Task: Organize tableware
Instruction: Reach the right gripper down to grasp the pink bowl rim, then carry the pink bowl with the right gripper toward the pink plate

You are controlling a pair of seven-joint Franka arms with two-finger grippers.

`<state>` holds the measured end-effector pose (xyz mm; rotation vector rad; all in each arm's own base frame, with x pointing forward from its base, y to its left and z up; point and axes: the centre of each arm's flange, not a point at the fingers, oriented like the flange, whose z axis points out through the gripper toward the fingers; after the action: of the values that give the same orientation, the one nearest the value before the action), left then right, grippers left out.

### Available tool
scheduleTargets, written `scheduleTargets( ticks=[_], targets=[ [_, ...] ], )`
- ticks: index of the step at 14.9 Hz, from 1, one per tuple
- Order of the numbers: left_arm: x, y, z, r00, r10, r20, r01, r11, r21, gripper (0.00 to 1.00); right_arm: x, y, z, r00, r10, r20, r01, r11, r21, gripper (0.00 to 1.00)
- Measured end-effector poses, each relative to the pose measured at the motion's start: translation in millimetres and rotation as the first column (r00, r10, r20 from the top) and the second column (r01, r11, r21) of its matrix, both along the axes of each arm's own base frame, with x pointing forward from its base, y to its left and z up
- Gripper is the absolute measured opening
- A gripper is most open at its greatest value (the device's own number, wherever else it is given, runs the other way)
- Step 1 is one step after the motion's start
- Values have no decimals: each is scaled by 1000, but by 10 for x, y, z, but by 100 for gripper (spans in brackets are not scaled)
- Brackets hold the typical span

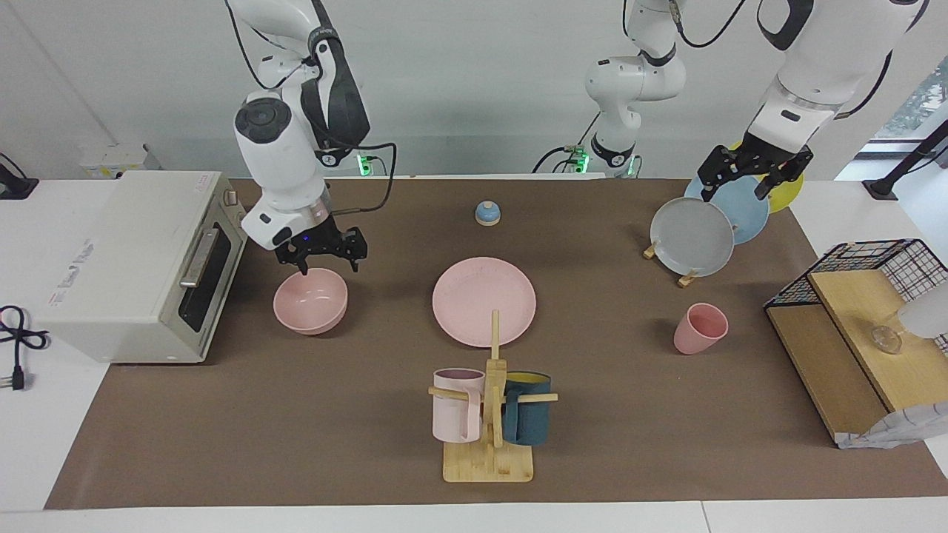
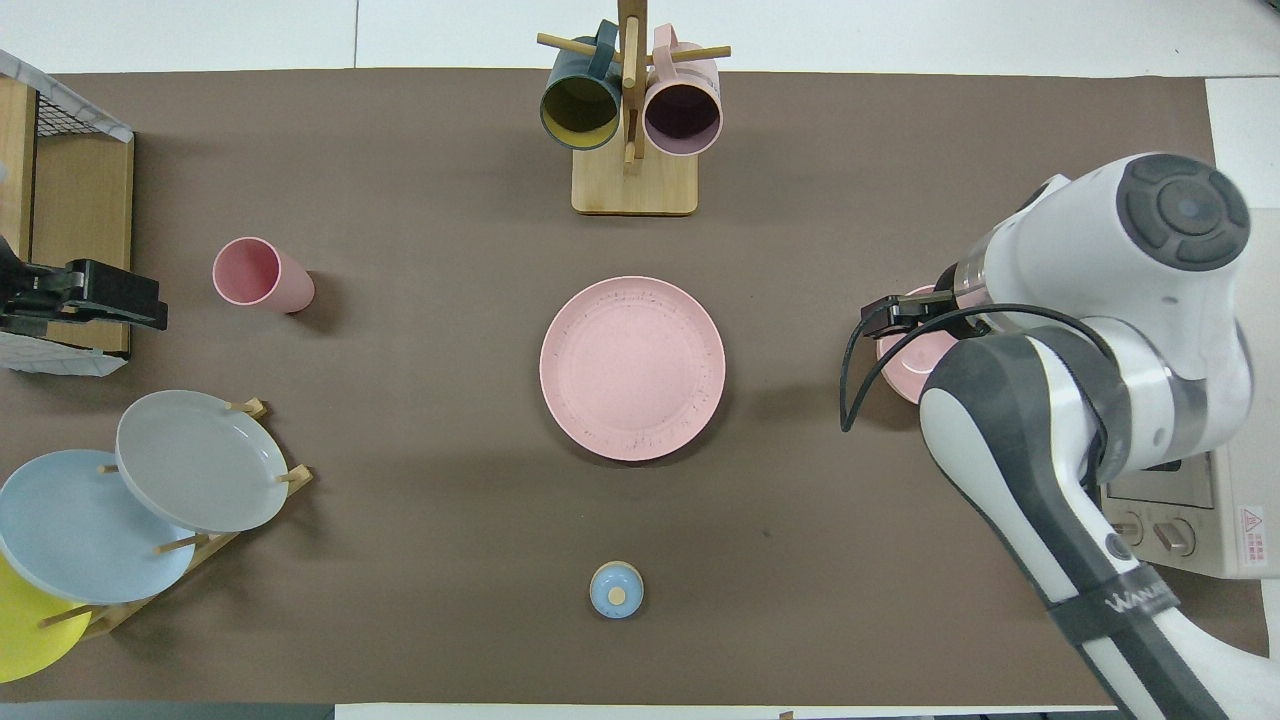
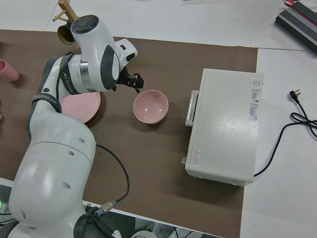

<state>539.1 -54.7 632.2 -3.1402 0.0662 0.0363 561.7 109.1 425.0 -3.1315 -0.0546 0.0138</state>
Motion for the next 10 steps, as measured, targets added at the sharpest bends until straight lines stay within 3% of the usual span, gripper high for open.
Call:
scheduleTargets(
  ticks=[5, 6, 10],
  targets=[
    [0, 0, 0, 1000, 0, 0, 0, 1000, 0, 100, -199, 37, -600, 1000, 13, 12, -13, 1000, 6, 100],
    [0, 0, 0, 1000, 0, 0, 0, 1000, 0, 100, -215, 54, -651, 1000, 20, 13, -20, 1000, 6, 93],
    [0, 5, 0, 1000, 1, 0, -1, 1000, 0, 100, -254, 58, -812, 998, 61, -9, -61, 998, -9, 47]
  ],
)
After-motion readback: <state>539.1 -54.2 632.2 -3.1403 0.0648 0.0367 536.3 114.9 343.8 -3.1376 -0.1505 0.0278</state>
